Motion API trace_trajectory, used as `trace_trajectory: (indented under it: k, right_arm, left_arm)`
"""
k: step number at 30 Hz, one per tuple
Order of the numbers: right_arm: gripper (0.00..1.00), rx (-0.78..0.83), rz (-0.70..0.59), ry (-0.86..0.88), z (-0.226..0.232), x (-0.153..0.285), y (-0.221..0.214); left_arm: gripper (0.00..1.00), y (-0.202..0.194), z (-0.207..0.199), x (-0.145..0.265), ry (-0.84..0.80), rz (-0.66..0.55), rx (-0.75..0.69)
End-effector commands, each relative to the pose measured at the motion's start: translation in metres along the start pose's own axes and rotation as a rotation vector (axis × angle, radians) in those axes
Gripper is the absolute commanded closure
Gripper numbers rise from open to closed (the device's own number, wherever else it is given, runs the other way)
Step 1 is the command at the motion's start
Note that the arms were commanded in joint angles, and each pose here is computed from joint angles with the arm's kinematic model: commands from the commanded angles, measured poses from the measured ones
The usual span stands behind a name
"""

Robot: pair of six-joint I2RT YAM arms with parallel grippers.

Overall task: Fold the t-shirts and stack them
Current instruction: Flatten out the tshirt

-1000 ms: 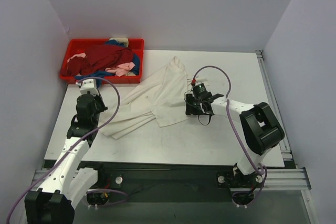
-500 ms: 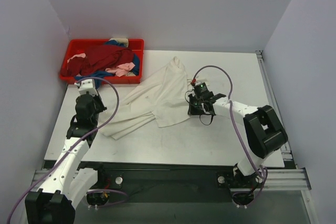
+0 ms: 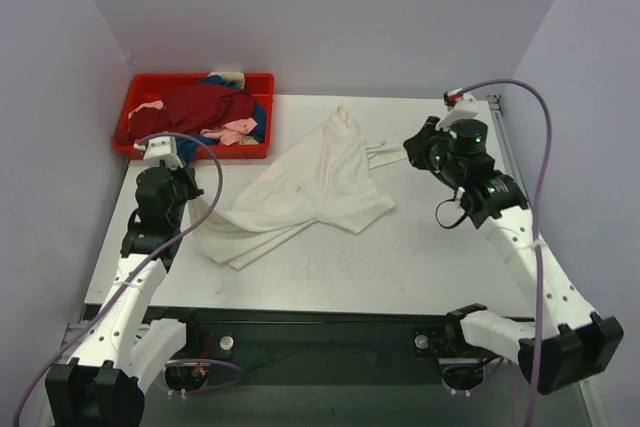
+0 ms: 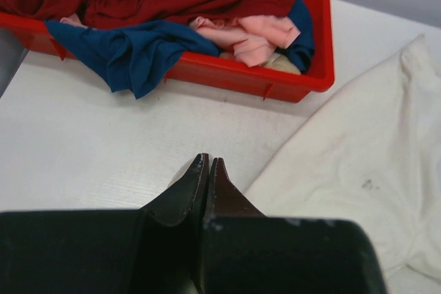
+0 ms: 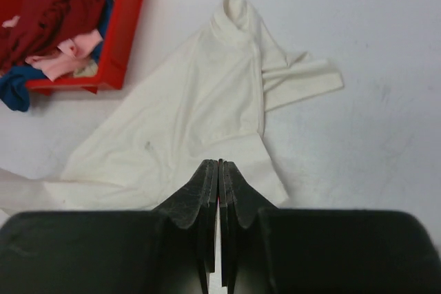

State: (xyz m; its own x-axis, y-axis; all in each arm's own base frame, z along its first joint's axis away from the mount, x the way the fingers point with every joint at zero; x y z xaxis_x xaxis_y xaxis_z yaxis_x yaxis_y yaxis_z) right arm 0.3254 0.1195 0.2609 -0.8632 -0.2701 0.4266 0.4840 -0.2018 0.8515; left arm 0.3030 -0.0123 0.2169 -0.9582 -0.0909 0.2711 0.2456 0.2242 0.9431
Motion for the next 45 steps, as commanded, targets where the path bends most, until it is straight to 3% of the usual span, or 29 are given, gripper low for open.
trace_trajectory:
  k: [1,5,7,10,12,13,14,18,19,24,31,45]
  right_arm:
    - [1.0,0.062,-0.204,-0.006,0.009,0.055,0.064]
    - [1.0,0.099,-0.381,0.03,0.022,0.118,0.11]
    - [1.0,0.109,-0.396,0.034,0.022,0.126,0.113]
    - [1.0,0.087,-0.294,0.04,0.02,0.104,0.088]
    - [0.99,0.048,-0.136,0.064,0.016,0.068,0.044]
    - [0.94,0.032,-0.084,0.062,0.013,0.055,0.027]
    - [0.8,0.016,-0.04,0.064,0.011,0.039,0.012]
    - [0.64,-0.023,0.139,0.015,-0.008,-0.002,-0.06]
    - [0.53,-0.02,0.184,-0.017,-0.016,-0.01,-0.079]
    - [0.32,0.014,0.275,-0.077,-0.03,-0.027,-0.107]
    - [0.3,0.017,0.4,-0.117,-0.043,-0.06,-0.144]
    - [0.32,0.05,0.464,-0.153,-0.054,-0.092,-0.161]
  left_arm:
    - [1.0,0.071,-0.021,0.015,-0.086,-0.194,0.087]
    - [1.0,0.105,-0.036,0.038,-0.19,-0.315,0.139]
    - [1.0,0.112,-0.039,0.045,-0.214,-0.334,0.14]
    - [1.0,0.098,-0.041,0.041,-0.232,-0.291,0.137]
    - [1.0,0.086,-0.043,0.035,-0.245,-0.256,0.136]
    - [1.0,0.08,-0.043,0.032,-0.248,-0.24,0.134]
    - [1.0,0.071,-0.041,0.029,-0.245,-0.218,0.131]
    - [1.0,0.05,-0.038,0.02,-0.232,-0.166,0.114]
    - [1.0,0.048,-0.037,0.019,-0.227,-0.161,0.112]
    - [1.0,0.035,-0.033,0.015,-0.215,-0.138,0.094]
    - [1.0,0.024,-0.026,0.01,-0.18,-0.121,0.077]
    - [1.0,0.023,-0.027,0.009,-0.19,-0.121,0.082]
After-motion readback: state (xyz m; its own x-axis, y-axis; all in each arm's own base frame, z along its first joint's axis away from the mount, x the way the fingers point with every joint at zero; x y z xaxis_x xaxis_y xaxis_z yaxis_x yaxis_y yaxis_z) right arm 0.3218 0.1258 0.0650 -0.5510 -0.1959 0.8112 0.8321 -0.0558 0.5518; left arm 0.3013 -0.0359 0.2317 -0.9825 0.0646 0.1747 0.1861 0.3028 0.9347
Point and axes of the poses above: each gripper's point midway between its finger pads, its own x axis back along the fingers, its own z axis along the line the jaws close on, y = z × x, the point moved 3 cm from there along x, back along the fingers, and after that the axes turned 1 degree about x, right-handed, at the moved point
